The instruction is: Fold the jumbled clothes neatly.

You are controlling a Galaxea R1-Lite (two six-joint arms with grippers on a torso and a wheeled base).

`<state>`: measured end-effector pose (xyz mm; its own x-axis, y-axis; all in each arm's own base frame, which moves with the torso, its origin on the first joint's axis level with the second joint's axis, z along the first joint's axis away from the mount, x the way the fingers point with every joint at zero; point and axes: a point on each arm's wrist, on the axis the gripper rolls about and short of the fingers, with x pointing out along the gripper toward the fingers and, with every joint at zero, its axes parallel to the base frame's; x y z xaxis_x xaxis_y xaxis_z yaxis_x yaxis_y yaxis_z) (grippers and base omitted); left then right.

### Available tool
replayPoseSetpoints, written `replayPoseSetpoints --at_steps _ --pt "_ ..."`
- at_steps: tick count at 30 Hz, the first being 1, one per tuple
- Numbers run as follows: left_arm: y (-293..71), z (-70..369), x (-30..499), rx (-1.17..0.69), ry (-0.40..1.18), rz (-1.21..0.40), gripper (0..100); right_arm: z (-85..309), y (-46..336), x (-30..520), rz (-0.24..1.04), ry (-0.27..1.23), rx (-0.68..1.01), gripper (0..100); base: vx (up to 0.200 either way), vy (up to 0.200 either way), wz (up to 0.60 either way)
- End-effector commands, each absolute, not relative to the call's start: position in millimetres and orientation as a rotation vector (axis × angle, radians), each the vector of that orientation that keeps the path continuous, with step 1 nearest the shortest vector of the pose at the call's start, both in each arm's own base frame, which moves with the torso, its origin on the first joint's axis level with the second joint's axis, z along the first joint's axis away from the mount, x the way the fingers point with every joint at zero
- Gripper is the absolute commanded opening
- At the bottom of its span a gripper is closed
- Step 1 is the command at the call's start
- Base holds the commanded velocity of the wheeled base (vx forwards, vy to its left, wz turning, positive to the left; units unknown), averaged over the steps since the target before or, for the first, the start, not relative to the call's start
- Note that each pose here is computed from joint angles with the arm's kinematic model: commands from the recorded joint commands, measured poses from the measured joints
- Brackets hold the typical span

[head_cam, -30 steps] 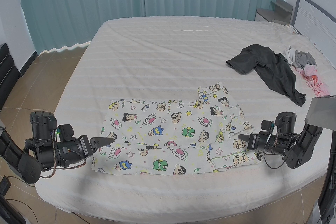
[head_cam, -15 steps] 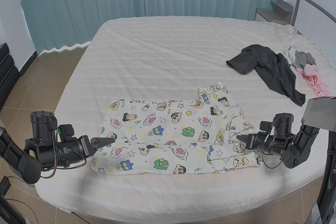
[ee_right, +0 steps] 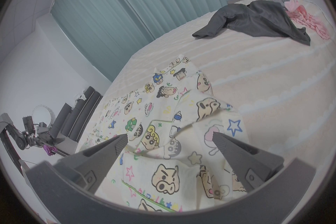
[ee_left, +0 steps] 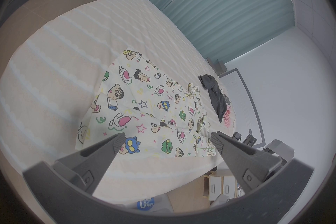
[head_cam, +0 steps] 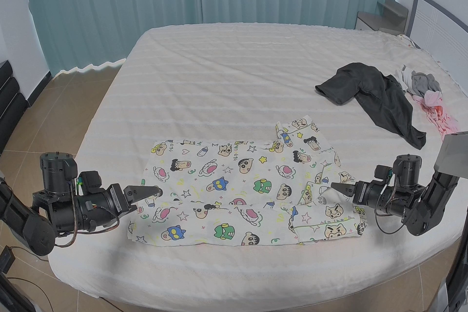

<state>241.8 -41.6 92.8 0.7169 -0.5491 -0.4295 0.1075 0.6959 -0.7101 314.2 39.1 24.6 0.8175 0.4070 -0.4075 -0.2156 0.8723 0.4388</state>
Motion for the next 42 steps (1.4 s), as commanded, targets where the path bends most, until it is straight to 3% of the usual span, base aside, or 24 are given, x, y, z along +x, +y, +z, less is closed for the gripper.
replayPoseSetpoints --at_steps 1,8,20,24,29,42 --pt "-41.5 92.7 240.8 -0.717 0.683 -0.401 100 43.1 37.6 303.0 0.347 0.477 0.392 100 0.200 0.000 0.00" --pt "-41.3 90.3 240.7 -0.706 0.686 -0.391 100 46.8 37.2 298.8 0.348 0.470 0.390 100 0.200 0.000 0.00" --pt "-39.7 86.2 263.4 -0.685 0.621 -0.400 100 47.5 40.4 298.7 0.358 0.470 0.389 100 0.000 0.000 0.00" --pt "-26.0 78.4 302.9 -0.589 0.558 -0.366 100 47.1 41.7 297.8 0.360 0.474 0.389 100 0.000 0.000 0.00" --pt "-10.5 58.8 348.7 -0.430 0.629 -0.332 100 44.8 44.8 294.4 0.362 0.489 0.386 100 0.000 0.000 0.00" --pt "-0.7 16.0 410.4 -0.315 0.729 -0.338 100 40.0 54.9 293.5 0.356 0.506 0.371 100 0.000 0.000 0.00"
